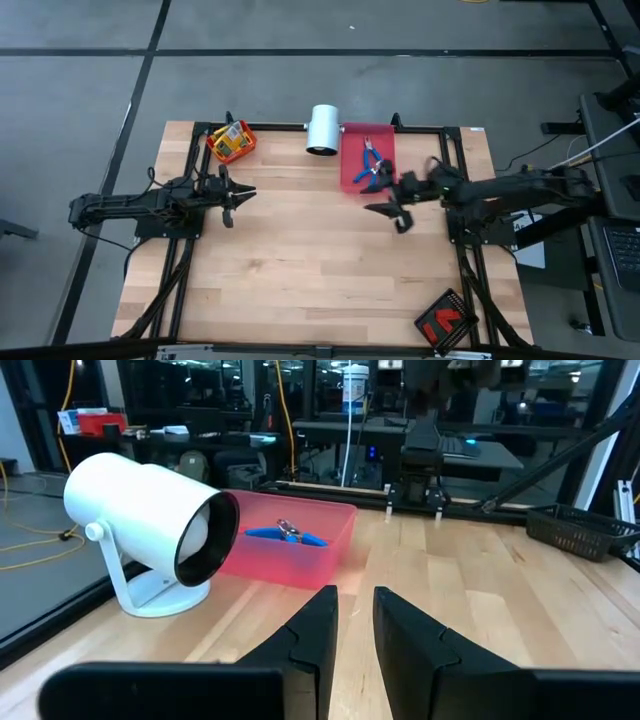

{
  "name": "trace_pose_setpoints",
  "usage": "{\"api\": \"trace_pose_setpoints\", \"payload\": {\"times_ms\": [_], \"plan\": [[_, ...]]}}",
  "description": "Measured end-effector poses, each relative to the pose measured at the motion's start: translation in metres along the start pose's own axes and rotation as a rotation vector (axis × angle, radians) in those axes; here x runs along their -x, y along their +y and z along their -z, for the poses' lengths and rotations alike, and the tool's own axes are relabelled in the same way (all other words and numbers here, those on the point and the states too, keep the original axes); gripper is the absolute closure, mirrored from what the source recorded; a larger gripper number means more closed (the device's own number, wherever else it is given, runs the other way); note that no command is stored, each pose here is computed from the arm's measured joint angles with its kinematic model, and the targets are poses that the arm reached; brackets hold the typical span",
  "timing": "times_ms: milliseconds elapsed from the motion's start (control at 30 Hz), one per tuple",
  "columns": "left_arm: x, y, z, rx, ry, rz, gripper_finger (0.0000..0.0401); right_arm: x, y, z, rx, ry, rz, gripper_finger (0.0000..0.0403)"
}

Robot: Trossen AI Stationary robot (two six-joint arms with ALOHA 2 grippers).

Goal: Pick & Place School Supplies
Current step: Return to Home Position

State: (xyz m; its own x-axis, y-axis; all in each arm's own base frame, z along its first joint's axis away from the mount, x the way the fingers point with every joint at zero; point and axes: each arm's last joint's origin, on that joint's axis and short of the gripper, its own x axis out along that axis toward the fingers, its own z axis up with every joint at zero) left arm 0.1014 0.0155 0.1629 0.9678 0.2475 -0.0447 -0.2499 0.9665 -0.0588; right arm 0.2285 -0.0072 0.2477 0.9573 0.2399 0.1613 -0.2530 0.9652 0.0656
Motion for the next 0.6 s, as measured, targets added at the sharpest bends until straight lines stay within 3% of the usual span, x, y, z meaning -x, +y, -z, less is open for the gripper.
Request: {"api": "trace_pose_setpoints", "payload": {"times_ms": [233,600], "plan": [[0.0,0.0,0.0,0.0,0.0,0.0,0.0338,0.063,0.016,0.02,0.025,-0.017,0.085,0.0209],[0.0,0.0,0.0,0.0,0.0,0.0,0.0338,0.09,0.024,0.022,0.123,0.077,0.115,0.0209]]}}
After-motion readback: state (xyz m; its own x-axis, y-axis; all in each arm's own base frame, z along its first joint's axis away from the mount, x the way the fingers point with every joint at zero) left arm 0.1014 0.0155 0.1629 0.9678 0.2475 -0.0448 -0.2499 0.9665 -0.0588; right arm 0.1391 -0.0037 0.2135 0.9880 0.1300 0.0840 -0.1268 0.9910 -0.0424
